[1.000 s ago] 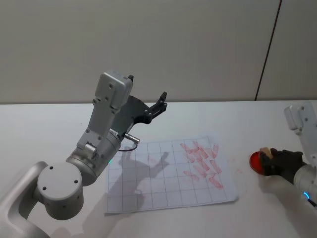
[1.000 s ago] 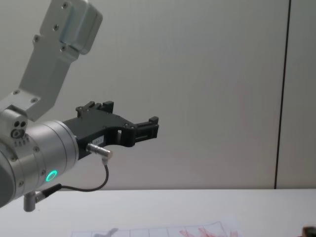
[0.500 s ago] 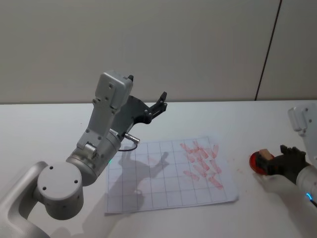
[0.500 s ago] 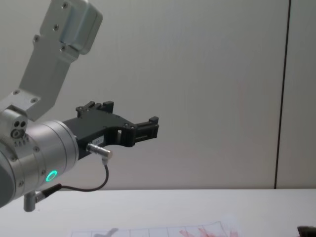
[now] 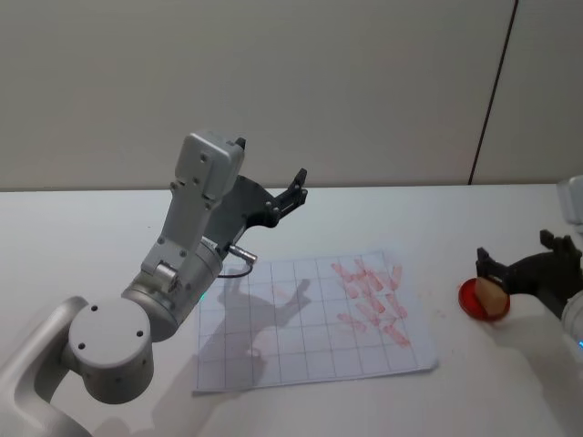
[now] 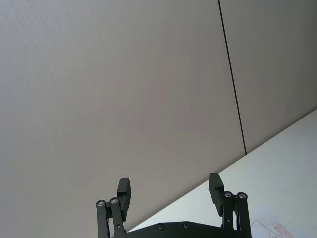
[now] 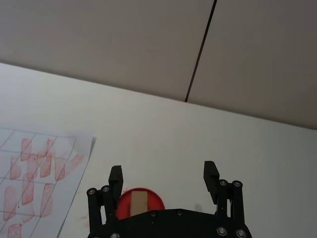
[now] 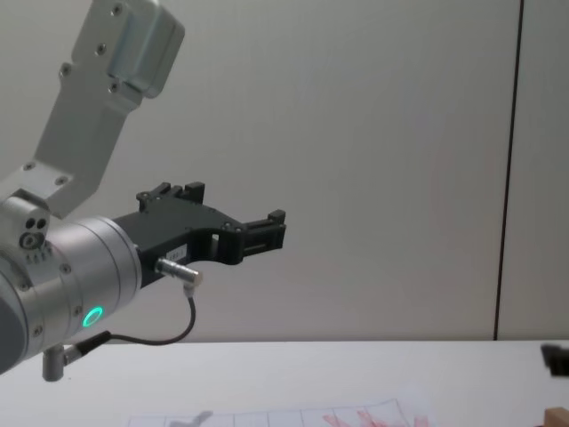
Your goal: Use the one hand to pick up the stamp and affix it onto the A4 paper.
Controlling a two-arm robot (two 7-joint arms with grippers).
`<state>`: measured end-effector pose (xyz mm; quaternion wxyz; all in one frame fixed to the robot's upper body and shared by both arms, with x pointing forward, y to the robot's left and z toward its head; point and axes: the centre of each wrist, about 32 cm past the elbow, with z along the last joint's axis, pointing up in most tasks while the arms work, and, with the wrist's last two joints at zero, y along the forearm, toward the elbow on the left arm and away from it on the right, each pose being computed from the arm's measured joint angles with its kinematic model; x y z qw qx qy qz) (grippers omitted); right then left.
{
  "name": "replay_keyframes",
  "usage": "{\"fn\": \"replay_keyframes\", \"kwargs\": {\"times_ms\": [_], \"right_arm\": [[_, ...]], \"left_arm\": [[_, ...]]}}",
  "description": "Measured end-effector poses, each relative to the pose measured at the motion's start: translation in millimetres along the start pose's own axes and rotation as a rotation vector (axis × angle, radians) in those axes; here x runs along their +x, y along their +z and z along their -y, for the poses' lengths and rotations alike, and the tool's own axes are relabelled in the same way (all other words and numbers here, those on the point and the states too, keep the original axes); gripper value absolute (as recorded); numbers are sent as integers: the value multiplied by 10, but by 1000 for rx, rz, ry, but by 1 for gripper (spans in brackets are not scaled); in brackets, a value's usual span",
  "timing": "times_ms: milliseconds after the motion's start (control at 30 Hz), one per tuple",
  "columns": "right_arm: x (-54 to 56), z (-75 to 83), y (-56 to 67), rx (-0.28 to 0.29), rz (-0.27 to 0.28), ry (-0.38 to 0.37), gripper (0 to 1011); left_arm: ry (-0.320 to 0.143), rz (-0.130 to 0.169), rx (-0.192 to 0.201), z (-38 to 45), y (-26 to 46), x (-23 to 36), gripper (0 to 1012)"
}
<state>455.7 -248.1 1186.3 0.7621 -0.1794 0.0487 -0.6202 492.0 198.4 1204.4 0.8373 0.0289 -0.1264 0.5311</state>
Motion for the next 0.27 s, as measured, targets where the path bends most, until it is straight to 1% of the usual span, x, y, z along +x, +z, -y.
{"fn": "replay_keyframes", "kwargs": {"times_ms": [100, 200, 267], "right_arm": [[25, 49, 10, 56, 9, -16, 1001], [44, 81, 14, 86, 15, -26, 1001], [61, 109, 16, 116, 20, -35, 1001]], "left_arm": [[0, 0, 0, 0, 0, 0, 1001], [0, 0, 0, 0, 0, 0, 1001], [0, 0, 0, 0, 0, 0, 1001]]}}
